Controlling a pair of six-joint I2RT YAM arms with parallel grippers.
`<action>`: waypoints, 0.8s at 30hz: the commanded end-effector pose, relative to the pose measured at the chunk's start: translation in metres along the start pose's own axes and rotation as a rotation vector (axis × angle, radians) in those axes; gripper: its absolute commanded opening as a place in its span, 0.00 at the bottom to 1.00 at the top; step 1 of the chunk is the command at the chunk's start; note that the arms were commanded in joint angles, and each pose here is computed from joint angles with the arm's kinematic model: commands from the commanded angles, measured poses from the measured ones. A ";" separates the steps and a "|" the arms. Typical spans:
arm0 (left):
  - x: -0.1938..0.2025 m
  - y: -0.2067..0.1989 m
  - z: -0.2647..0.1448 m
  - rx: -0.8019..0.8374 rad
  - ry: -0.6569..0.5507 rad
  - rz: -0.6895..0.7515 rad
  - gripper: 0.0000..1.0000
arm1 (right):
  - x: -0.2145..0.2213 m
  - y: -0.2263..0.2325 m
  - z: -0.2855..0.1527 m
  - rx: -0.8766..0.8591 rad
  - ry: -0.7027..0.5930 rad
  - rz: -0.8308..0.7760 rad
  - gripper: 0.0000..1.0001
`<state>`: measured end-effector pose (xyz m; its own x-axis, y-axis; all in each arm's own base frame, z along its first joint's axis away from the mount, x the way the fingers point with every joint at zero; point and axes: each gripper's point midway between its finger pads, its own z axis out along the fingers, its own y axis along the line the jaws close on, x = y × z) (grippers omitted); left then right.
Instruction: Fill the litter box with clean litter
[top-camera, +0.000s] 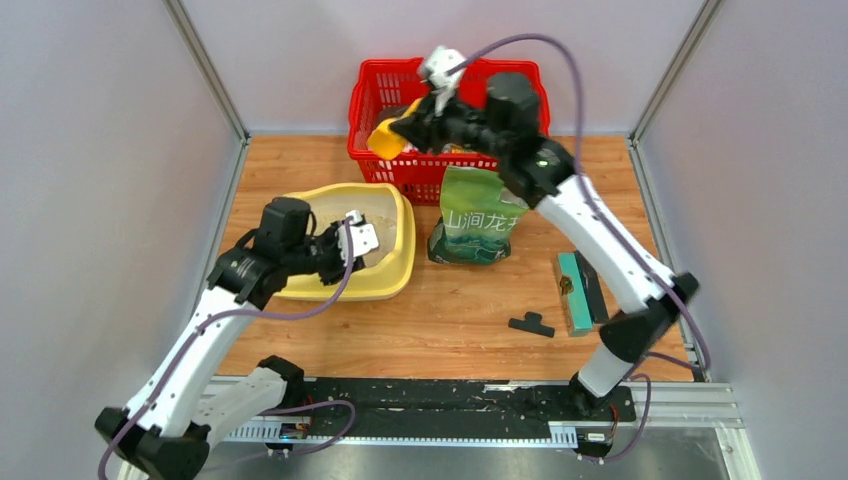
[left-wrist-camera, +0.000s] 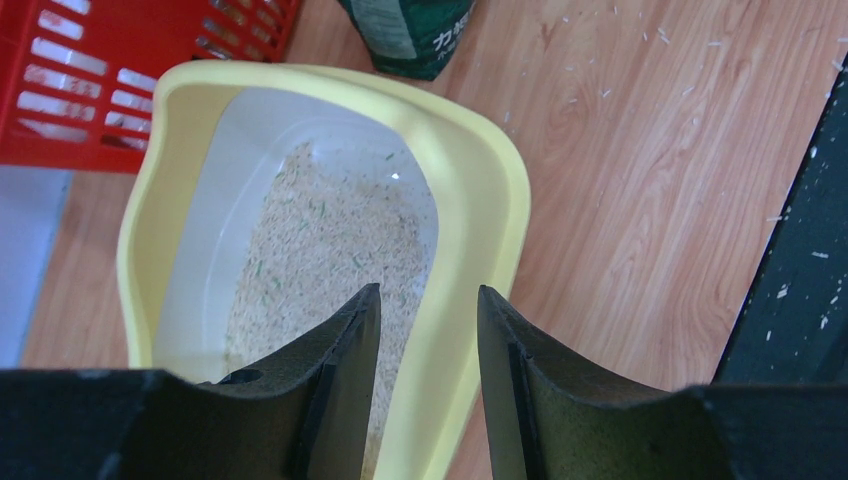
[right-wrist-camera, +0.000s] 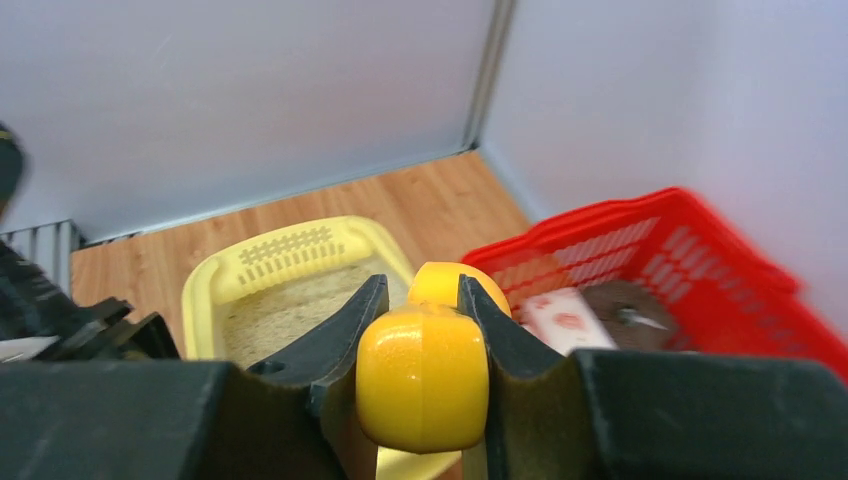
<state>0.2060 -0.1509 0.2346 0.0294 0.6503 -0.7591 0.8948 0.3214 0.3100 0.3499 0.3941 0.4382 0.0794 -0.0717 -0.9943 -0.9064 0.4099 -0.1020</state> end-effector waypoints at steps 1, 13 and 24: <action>-0.059 0.027 0.012 -0.007 -0.170 0.020 0.49 | -0.083 -0.031 -0.098 0.192 -0.145 -0.127 0.00; -0.080 0.042 0.042 0.036 -0.184 0.041 0.49 | 0.075 -0.176 -0.334 0.839 0.259 0.303 0.00; -0.069 0.038 0.043 0.039 -0.154 0.048 0.48 | 0.240 -0.103 -0.323 0.638 0.552 0.890 0.00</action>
<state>0.2583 -0.2091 0.2584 0.0903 0.5751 -0.8131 0.9149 0.2746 0.2958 0.3434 0.0220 0.2334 -0.7165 0.1069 -0.6893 -0.1882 0.9219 0.3386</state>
